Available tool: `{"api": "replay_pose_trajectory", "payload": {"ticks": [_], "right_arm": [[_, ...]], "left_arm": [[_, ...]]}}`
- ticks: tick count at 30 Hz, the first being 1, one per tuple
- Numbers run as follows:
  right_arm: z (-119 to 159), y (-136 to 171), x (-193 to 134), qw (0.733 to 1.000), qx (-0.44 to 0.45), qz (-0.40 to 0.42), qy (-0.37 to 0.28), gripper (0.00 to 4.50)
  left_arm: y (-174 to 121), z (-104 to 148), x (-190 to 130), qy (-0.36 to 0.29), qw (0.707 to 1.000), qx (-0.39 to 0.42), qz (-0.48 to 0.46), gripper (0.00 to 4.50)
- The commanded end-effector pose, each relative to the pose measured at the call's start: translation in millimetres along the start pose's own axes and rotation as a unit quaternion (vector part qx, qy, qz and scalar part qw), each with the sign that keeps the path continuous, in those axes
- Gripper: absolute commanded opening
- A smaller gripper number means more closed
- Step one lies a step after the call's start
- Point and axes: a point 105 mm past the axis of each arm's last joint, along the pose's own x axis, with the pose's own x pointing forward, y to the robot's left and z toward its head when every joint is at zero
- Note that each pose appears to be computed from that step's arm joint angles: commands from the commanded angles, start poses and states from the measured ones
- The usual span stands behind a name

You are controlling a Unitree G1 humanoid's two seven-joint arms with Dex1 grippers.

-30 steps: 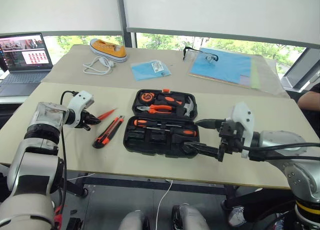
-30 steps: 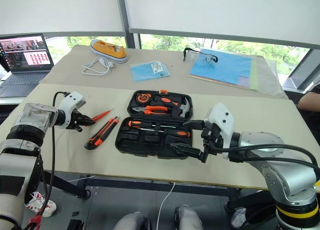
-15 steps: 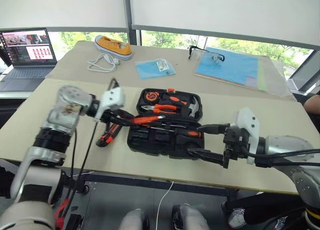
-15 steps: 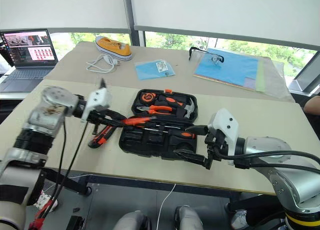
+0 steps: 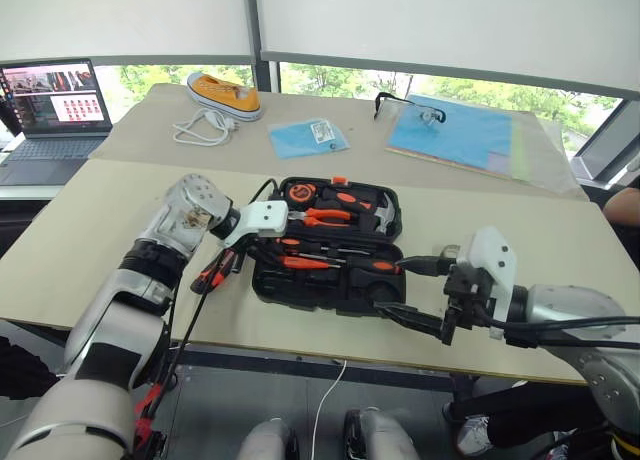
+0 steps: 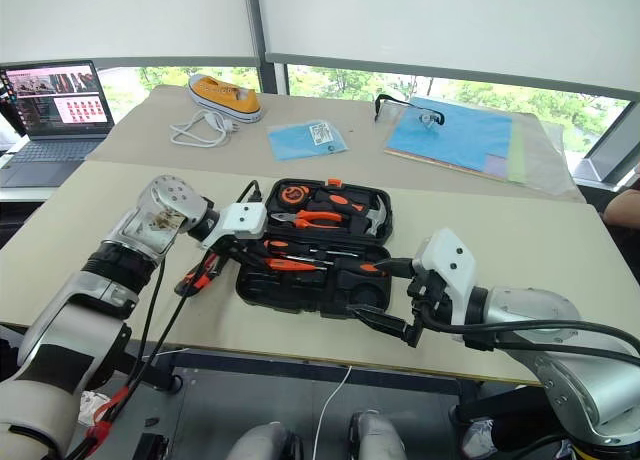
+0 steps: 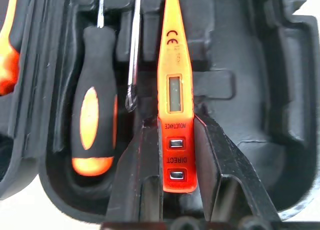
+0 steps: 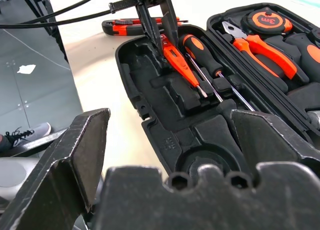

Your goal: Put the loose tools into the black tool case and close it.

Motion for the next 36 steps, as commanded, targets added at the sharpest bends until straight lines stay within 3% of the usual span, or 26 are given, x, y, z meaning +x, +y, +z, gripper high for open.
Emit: {"api": "replay_pose_trajectory", "payload": {"ticks": [1,7,9,10,17,18,22,23,28,33,34,36], "right_arm": [[12.5,2.3,-3.4,0.999,-0.024,-0.004,-0.025,4.50],[13.6,0.3,-2.0,0.999,-0.027,-0.007,-0.027,4.50],[13.6,0.2,-2.0,0.999,-0.028,-0.008,-0.027,4.50],[13.7,0.1,-2.0,0.999,-0.028,-0.008,-0.027,4.50],[13.2,-0.4,-2.1,0.999,-0.029,-0.007,-0.026,4.50],[13.2,-0.4,-2.0,0.999,-0.029,-0.007,-0.026,4.50],[13.1,-0.7,-1.6,0.999,-0.030,-0.005,-0.026,4.50],[13.2,-0.8,-1.5,0.999,-0.030,-0.005,-0.026,4.50],[12.3,-1.4,-0.9,0.999,-0.031,-0.005,-0.024,4.50],[10.9,-1.5,-0.9,0.999,-0.030,-0.006,-0.022,4.50],[10.6,-1.6,-0.7,0.999,-0.030,-0.006,-0.022,4.50],[9.9,-1.7,-0.4,0.999,-0.029,-0.006,-0.021,4.50]], "left_arm": [[-0.1,-2.9,-0.8,0.016,1.000,0.014,-0.007,0.43],[0.0,-0.5,3.1,0.010,1.000,0.014,-0.013,0.43],[0.0,0.1,3.0,0.007,1.000,0.011,-0.014,1.43],[0.2,0.5,2.4,0.006,1.000,0.010,-0.013,1.62],[0.4,11.1,-19.8,-0.029,1.000,0.008,-0.007,4.16],[0.6,15.0,-23.3,-0.044,0.999,0.004,-0.004,4.43],[7.4,26.0,-29.8,-0.103,0.994,-0.019,0.030,4.43],[9.5,28.3,-30.7,-0.122,0.991,-0.027,0.041,3.87],[13.5,27.6,-23.5,-0.203,0.971,-0.109,0.069,2.20],[-0.5,15.1,-0.1,-0.218,0.964,-0.140,0.063,0.28],[-3.3,13.6,4.9,-0.221,0.962,-0.145,0.062,0.03],[-6.8,12.5,13.1,-0.223,0.961,-0.152,0.060,0.03]]}}
